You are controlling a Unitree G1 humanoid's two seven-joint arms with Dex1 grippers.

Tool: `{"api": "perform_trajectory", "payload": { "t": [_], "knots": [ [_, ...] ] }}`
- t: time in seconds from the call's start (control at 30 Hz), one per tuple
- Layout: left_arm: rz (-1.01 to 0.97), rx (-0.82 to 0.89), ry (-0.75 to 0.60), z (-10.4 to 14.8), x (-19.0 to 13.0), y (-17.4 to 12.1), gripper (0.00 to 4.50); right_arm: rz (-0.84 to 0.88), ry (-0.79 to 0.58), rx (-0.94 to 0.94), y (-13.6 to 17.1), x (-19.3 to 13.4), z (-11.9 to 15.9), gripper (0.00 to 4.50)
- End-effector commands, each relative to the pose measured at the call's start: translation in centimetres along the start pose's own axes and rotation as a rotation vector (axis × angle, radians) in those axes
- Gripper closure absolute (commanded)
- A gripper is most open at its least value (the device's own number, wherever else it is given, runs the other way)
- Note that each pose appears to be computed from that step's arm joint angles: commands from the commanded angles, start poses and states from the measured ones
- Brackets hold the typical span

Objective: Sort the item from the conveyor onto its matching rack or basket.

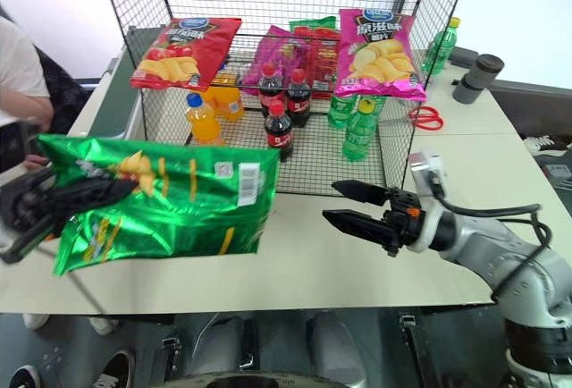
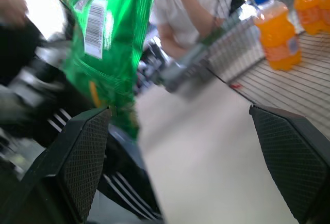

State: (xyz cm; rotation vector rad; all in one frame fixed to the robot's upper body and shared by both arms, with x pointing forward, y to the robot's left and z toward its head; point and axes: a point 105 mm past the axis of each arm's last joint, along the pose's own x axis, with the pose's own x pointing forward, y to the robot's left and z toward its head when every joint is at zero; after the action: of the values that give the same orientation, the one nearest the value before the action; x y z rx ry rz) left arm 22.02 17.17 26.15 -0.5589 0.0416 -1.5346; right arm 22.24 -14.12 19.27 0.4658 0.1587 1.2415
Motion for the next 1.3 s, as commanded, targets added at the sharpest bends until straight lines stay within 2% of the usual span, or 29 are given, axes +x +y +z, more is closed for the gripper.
{"api": "perform_trajectory", "payload": {
  "t": [0.03,0.3,0.43,0.67,0.77,0.87,0.9,1.0,1.17,1.2,1.27,1.3],
  "knots": [
    [-0.096,-0.105,-0.023,0.1,1.8,1.4,4.49,-0.009,-0.04,-0.017,1.3,0.9,0.8,0.0],
    [-0.243,-0.189,0.014,-0.7,4.4,2.8,4.49,0.071,-0.155,0.012,3.8,2.0,3.6,0.0],
    [-0.257,-0.186,0.025,-1.1,4.8,3.4,4.49,0.106,-0.085,0.026,4.9,2.8,2.2,0.0],
    [-0.262,-0.181,0.036,-1.9,4.6,3.4,4.49,0.177,-0.088,0.13,5.5,5.4,0.0,0.0],
    [-0.258,-0.168,0.048,-2.1,4.5,3.3,4.49,0.176,-0.105,0.166,5.4,5.7,0.0,0.0],
    [-0.236,-0.158,0.049,-2.2,4.0,3.4,4.49,0.18,-0.064,0.157,5.6,5.8,-0.7,0.0],
    [-0.231,-0.155,0.052,-2.3,3.9,3.4,4.5,0.178,-0.061,0.158,5.5,5.8,-0.7,0.53],
    [-0.212,-0.154,0.045,-2.4,3.5,3.4,4.5,0.175,-0.055,0.148,5.3,5.6,-0.6,1.6],
    [-0.132,-0.091,0.012,-2.0,3.3,4.6,4.5,0.149,-0.027,0.12,4.4,5.3,-0.9,4.22],
    [-0.1,-0.076,0.014,-2.0,3.2,5.0,4.5,0.141,-0.025,0.113,4.2,5.3,-1.0,4.42],
    [-0.063,-0.043,0.023,-2.3,2.9,5.6,4.5,0.128,-0.022,0.099,3.9,5.3,-1.0,4.42],
    [-0.045,-0.028,0.035,-2.5,2.7,5.9,4.24,0.121,-0.021,0.09,3.8,5.2,-1.1,4.47]
  ]
}}
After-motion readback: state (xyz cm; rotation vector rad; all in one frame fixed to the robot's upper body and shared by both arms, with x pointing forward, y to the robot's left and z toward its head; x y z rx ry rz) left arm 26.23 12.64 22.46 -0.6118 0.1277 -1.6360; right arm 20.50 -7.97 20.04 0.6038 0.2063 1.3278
